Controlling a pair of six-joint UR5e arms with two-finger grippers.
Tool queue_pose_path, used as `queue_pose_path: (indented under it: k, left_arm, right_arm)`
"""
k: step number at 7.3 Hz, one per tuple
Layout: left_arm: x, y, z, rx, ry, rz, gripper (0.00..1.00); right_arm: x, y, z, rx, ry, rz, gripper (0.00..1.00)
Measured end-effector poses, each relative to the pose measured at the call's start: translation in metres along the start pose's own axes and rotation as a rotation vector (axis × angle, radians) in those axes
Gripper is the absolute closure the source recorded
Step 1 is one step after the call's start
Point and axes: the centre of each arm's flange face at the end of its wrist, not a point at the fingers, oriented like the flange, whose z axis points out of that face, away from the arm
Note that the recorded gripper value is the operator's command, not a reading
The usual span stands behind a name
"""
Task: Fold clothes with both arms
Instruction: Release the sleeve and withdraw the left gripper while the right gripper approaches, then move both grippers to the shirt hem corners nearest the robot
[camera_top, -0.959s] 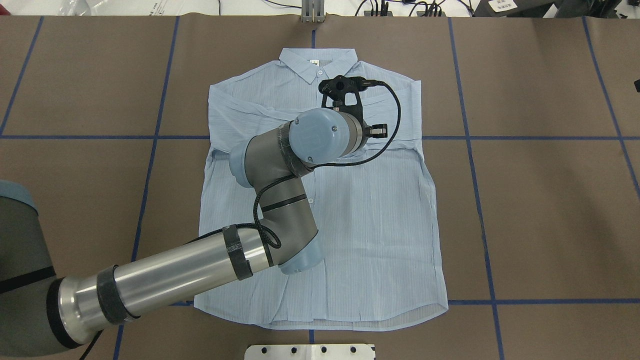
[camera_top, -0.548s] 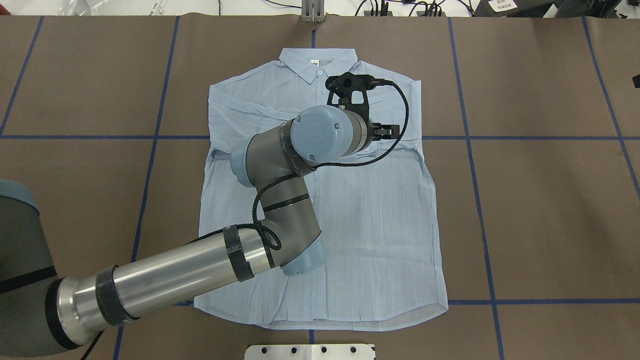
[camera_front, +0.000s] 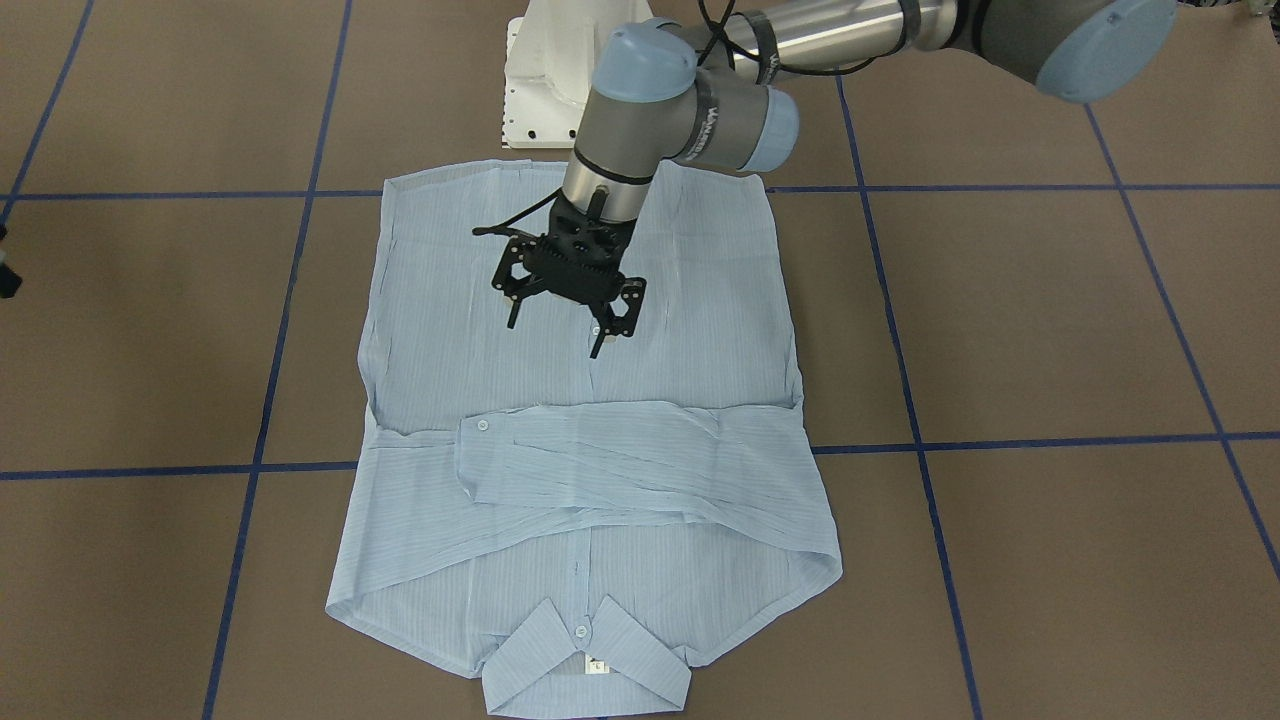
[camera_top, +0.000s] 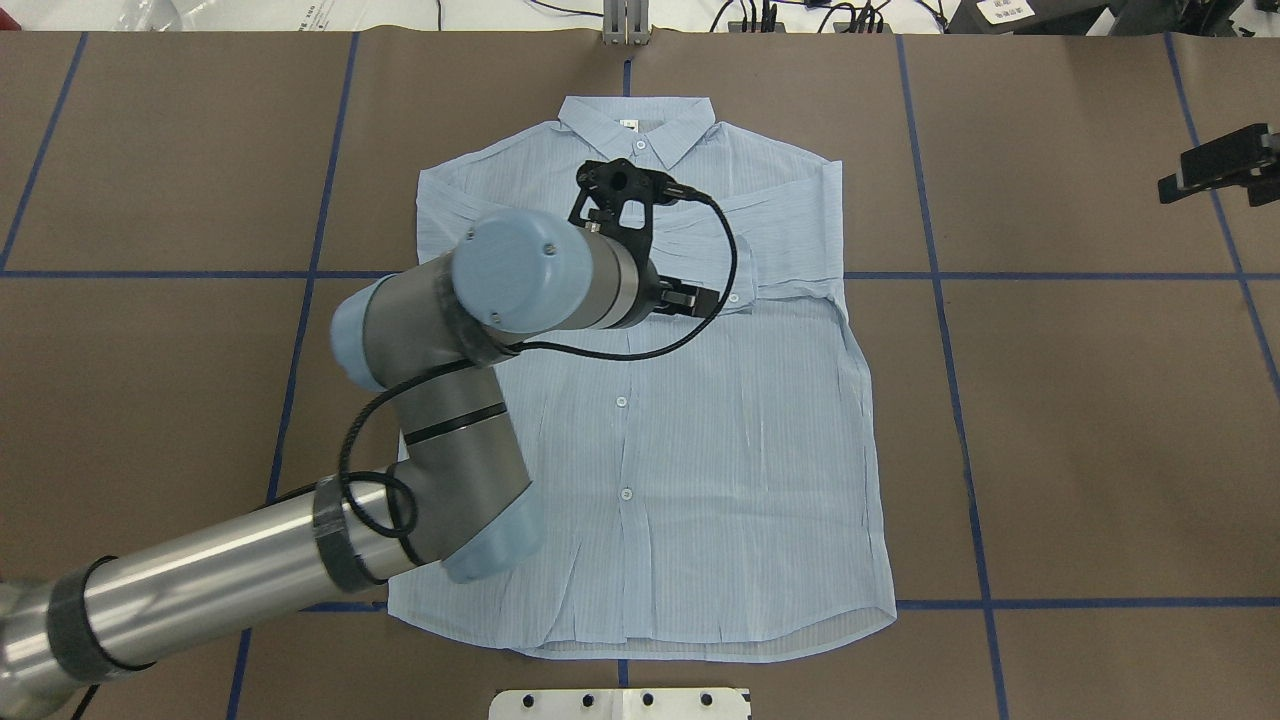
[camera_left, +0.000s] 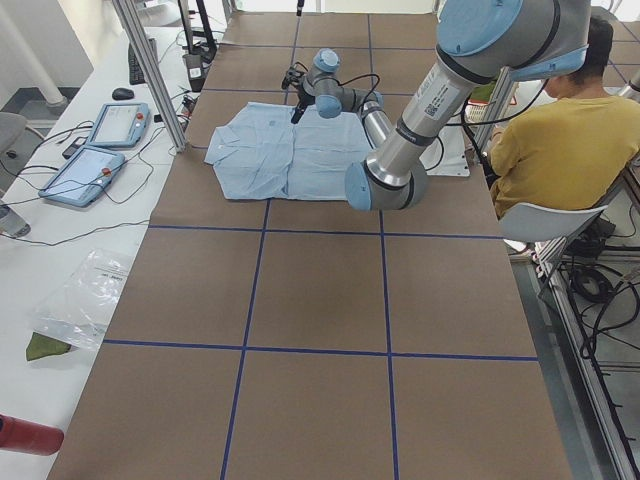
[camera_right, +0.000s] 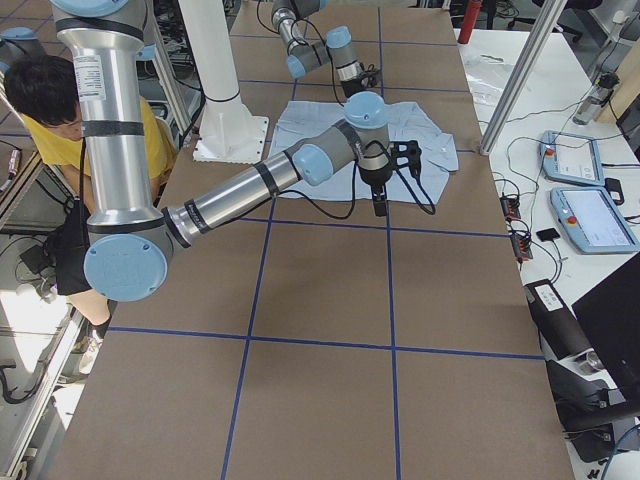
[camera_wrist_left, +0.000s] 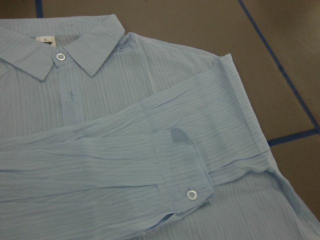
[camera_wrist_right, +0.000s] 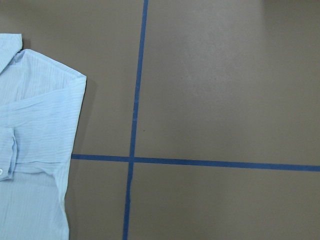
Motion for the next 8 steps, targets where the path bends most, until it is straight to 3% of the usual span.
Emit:
queue_pose_path:
  k: [2,4,6,8]
  left_arm:
    - [-0.040,0.037,-0.042,-0.053,0.049,0.047,0.00]
    - [-0.096,0.081,-0.074,-0.093,0.030,0.019,0.00]
    - [-0.117,0.136,-0.080,-0.133,-0.019,-0.080,0.02]
    - [-0.114,0.204,-0.066,-0.191,-0.081,-0.237,0.08]
  right_arm:
    - [-0.080,0.063,0.036,0.030,0.010,0.089,0.00]
    - [-0.151,0.138,0.074,0.058,0.026,0.139,0.00]
    - [-0.183,0.202,0.102,0.075,0.049,0.150,0.00]
    - [-0.184,0.232,0.109,0.075,0.071,0.145,0.00]
